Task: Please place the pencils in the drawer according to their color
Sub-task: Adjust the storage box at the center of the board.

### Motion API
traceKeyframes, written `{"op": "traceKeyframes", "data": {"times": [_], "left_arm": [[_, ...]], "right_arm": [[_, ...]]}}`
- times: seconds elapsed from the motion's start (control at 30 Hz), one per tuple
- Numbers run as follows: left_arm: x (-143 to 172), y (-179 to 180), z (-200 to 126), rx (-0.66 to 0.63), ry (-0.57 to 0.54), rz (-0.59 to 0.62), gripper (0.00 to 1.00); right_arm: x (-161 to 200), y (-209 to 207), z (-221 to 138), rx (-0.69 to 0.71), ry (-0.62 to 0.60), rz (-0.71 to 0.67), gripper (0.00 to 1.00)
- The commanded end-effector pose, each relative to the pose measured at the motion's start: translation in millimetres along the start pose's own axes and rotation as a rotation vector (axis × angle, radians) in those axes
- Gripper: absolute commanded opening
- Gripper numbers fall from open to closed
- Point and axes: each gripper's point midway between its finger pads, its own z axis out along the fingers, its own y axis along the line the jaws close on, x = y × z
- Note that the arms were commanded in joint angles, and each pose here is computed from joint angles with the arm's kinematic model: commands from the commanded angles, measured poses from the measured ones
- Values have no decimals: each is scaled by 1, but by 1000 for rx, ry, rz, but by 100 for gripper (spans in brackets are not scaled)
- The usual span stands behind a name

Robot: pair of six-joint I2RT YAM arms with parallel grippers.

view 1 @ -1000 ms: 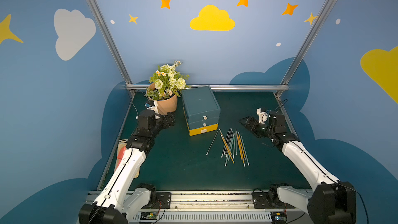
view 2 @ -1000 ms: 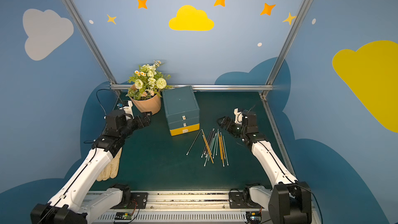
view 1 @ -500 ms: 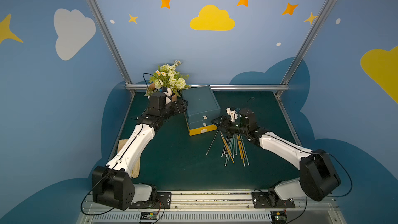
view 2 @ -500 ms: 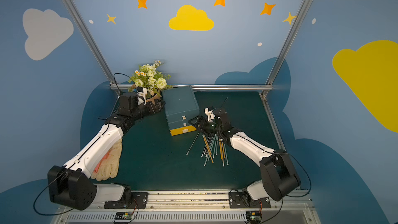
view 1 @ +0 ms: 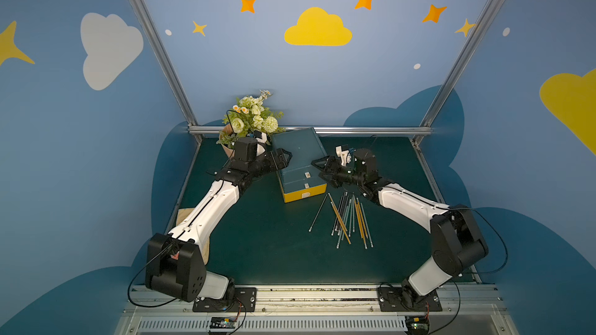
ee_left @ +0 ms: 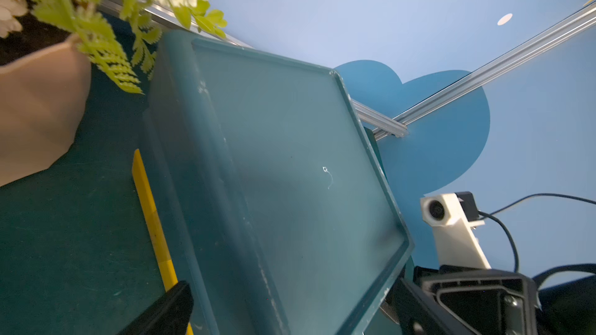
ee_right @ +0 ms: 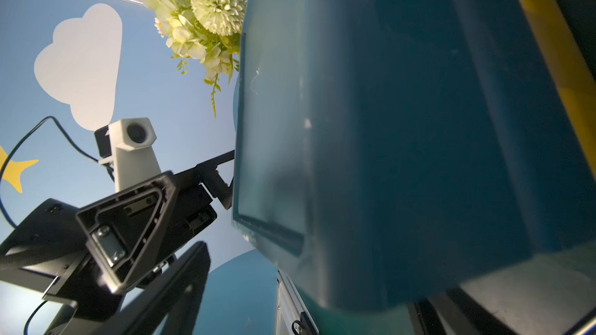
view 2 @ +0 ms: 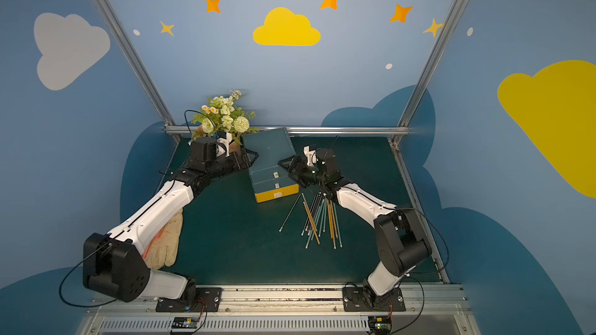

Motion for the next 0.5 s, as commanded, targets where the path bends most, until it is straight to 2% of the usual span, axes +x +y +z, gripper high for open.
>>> {"op": "traceKeyframes", "data": {"times": [0.0, 0.3, 0.47], "left_arm": [[-1, -8, 6, 28, 2, 9, 100], [-3, -9, 15, 26, 2, -1, 100], [-14, -12, 13, 13, -28, -1, 100]], "right_arm": [[-35, 11, 5, -63, -72, 6, 92], [-93, 1, 15, -118, -133, 91, 88], [-82, 4, 5, -141, -112, 107, 87]]}}
